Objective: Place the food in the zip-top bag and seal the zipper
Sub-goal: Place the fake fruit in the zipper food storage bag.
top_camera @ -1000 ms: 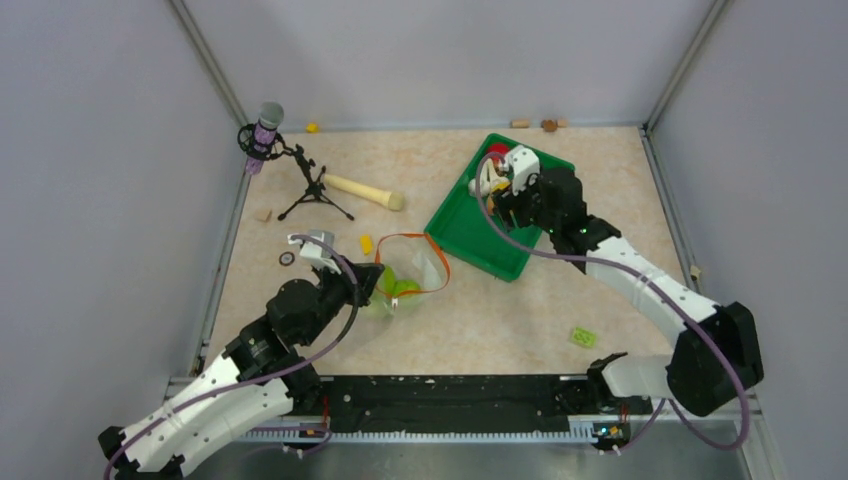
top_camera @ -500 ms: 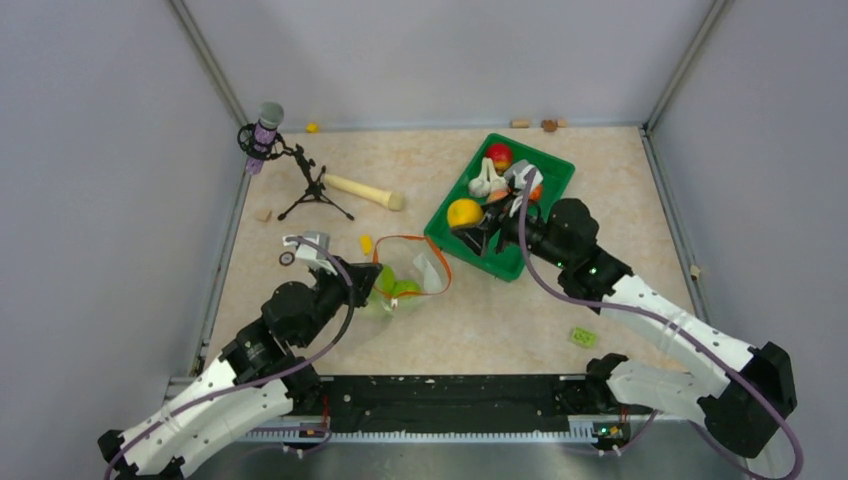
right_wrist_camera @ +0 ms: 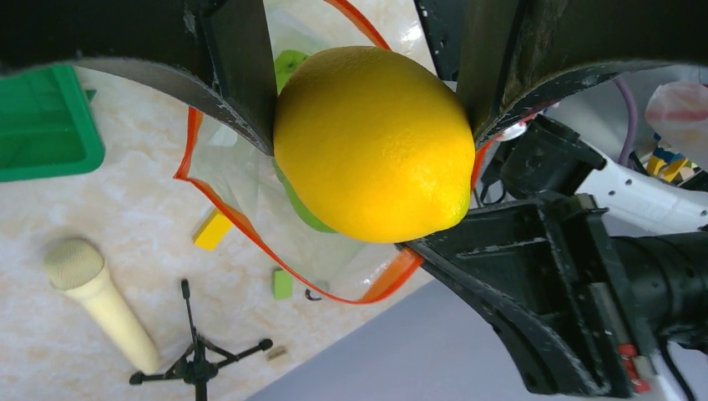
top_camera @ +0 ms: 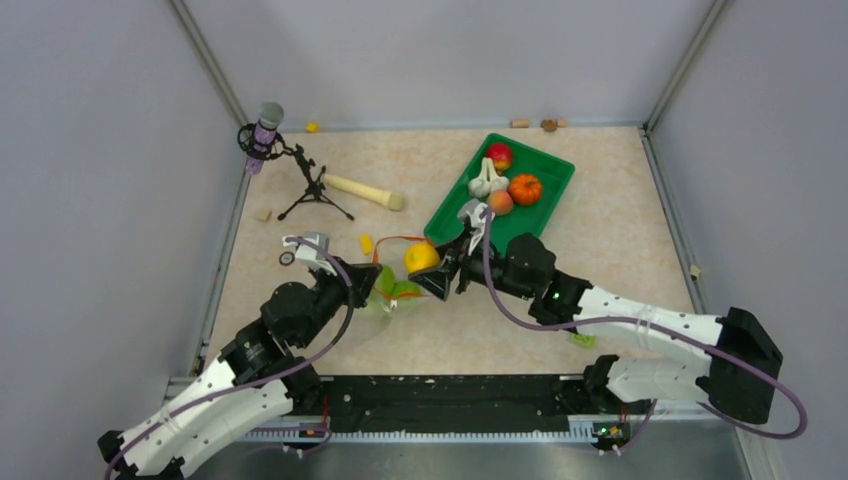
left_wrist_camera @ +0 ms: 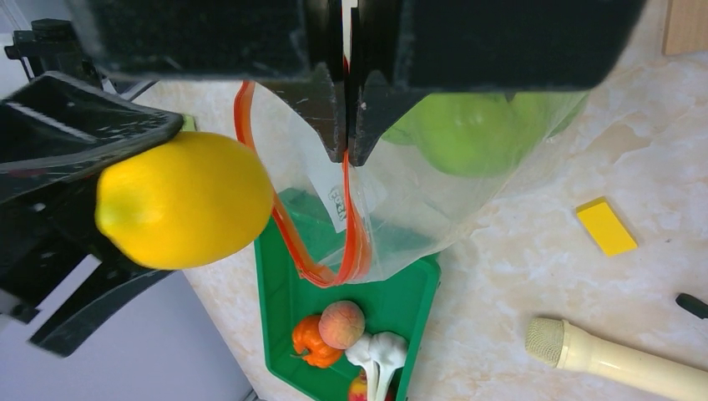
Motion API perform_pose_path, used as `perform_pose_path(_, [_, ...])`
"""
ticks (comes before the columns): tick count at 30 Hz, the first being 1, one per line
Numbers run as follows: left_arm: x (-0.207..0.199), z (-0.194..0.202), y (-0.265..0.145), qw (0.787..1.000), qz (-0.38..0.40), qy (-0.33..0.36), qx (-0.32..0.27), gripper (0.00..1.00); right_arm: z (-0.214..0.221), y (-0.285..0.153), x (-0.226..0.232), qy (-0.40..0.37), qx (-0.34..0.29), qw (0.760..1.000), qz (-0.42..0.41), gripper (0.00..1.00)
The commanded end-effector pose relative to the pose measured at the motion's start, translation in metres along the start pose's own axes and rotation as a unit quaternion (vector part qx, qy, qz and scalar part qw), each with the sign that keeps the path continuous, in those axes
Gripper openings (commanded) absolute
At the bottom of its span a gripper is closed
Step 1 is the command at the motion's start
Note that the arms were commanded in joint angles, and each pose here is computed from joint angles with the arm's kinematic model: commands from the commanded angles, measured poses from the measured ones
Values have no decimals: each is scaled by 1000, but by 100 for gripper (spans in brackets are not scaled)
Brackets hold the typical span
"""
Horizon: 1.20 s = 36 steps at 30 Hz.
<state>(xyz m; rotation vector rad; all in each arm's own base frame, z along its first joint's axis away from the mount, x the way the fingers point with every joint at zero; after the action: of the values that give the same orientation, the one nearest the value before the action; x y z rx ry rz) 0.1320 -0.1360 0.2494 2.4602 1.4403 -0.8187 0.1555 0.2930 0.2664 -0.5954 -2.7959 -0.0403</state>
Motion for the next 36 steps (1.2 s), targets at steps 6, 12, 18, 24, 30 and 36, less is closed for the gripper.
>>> perform_pose_path(6, [-9, -6, -3, 999, 32, -13, -14, 0, 10, 25, 9, 37, -28, 999, 6, 31])
perform_pose_path(12, [-8, -7, -3, 999, 31, -13, -16, 0, 19, 36, 4, 49, -4, 998, 42, 55])
perform_pose_path(18, [-7, -7, -4, 999, 27, -14, -19, 0, 18, 37, 3, 53, 9, 997, 55, 79])
perform_pose_path(24, [-6, -7, -4, 999, 23, -15, -22, 0, 12, 32, 6, 58, 0, 997, 48, 92])
perform_pose_path(30, [-4, -7, -2, 1000, 16, -13, -22, 0, 0, 15, 9, 55, -18, 997, 55, 94])
perform_pose_path(36, [0, -8, -3, 999, -1, -23, -34, 0, -6, -10, -21, 84, -50, 972, 215, 99])
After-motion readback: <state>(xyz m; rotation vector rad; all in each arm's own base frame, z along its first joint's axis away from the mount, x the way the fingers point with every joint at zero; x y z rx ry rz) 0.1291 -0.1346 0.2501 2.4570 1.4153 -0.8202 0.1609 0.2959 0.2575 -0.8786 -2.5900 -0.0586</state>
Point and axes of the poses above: each gripper's point midway between its finger pads, its own y axis out along the fingers, its own x axis along the line the jaws close on, z = x × y, the point moved 7 cm from there along -y, back along the fingers, and after that the axes turned 2 degrees about -y, right-handed, at the moved point
